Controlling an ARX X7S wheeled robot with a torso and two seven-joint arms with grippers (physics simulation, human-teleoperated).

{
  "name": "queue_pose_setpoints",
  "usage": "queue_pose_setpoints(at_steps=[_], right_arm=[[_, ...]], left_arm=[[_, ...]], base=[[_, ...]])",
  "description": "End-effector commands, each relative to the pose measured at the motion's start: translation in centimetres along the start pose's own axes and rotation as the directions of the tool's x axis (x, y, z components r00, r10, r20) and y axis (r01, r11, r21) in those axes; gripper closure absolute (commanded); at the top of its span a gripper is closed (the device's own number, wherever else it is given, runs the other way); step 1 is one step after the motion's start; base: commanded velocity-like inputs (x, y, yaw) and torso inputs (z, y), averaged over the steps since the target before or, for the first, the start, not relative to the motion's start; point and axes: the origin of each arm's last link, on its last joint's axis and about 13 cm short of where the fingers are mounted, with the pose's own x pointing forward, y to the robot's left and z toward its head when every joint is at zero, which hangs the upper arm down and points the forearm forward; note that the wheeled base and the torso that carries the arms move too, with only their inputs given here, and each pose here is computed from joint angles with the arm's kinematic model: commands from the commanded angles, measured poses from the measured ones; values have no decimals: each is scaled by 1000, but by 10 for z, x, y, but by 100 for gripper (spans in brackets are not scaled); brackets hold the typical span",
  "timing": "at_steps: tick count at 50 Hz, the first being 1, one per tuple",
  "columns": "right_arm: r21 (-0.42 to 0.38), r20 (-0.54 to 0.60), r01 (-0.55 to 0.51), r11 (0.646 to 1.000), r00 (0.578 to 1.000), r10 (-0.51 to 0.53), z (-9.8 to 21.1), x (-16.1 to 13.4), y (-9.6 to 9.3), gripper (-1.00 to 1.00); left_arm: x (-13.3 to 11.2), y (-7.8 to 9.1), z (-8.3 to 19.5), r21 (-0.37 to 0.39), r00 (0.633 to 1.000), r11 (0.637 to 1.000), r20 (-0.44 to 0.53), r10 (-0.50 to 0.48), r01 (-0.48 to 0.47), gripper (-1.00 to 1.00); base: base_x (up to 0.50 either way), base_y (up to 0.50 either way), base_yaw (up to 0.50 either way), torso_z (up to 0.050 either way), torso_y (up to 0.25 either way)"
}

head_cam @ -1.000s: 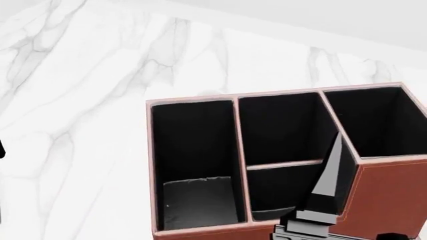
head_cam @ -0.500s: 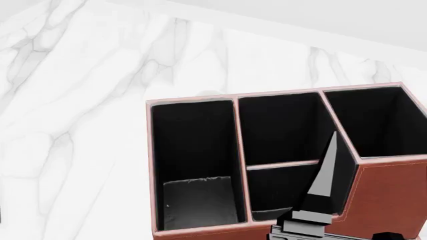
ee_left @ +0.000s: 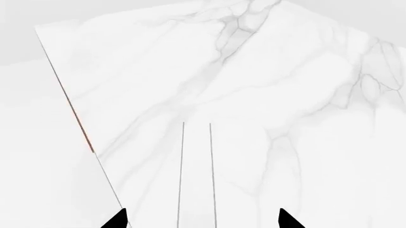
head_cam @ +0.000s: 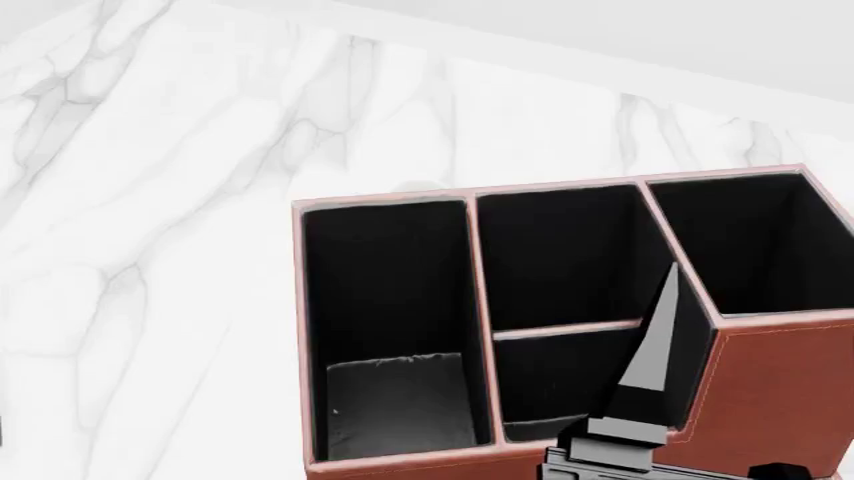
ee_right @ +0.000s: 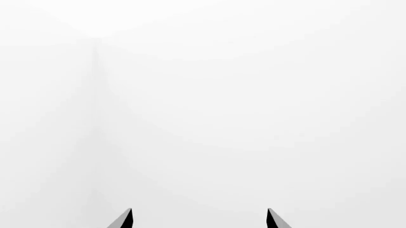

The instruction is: Pick up the book and place it in the left compartment of the caddy.

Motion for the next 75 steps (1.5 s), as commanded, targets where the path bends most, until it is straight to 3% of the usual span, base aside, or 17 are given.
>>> queue_pose_setpoints(at_steps=[1, 37, 75], right_arm=[[-14, 10, 12, 1000, 1000, -12, -1, 1, -2, -100], [-19, 4, 2, 1000, 1000, -2, -3, 2, 0, -100], [-19, 1, 1, 1000, 1000, -1, -6, 2, 0, -100]], left_arm=[[13, -3, -8, -53, 999, 998, -23, -47, 46, -100], [35, -5, -23, -18, 998, 1000, -63, -26, 25, -100], [43, -2, -42, -27, 992, 1000, -124, -16, 13, -100]], base=[[0, 0, 0, 0, 0], [0, 0, 0, 0, 0], [0, 0, 0, 0, 0]])
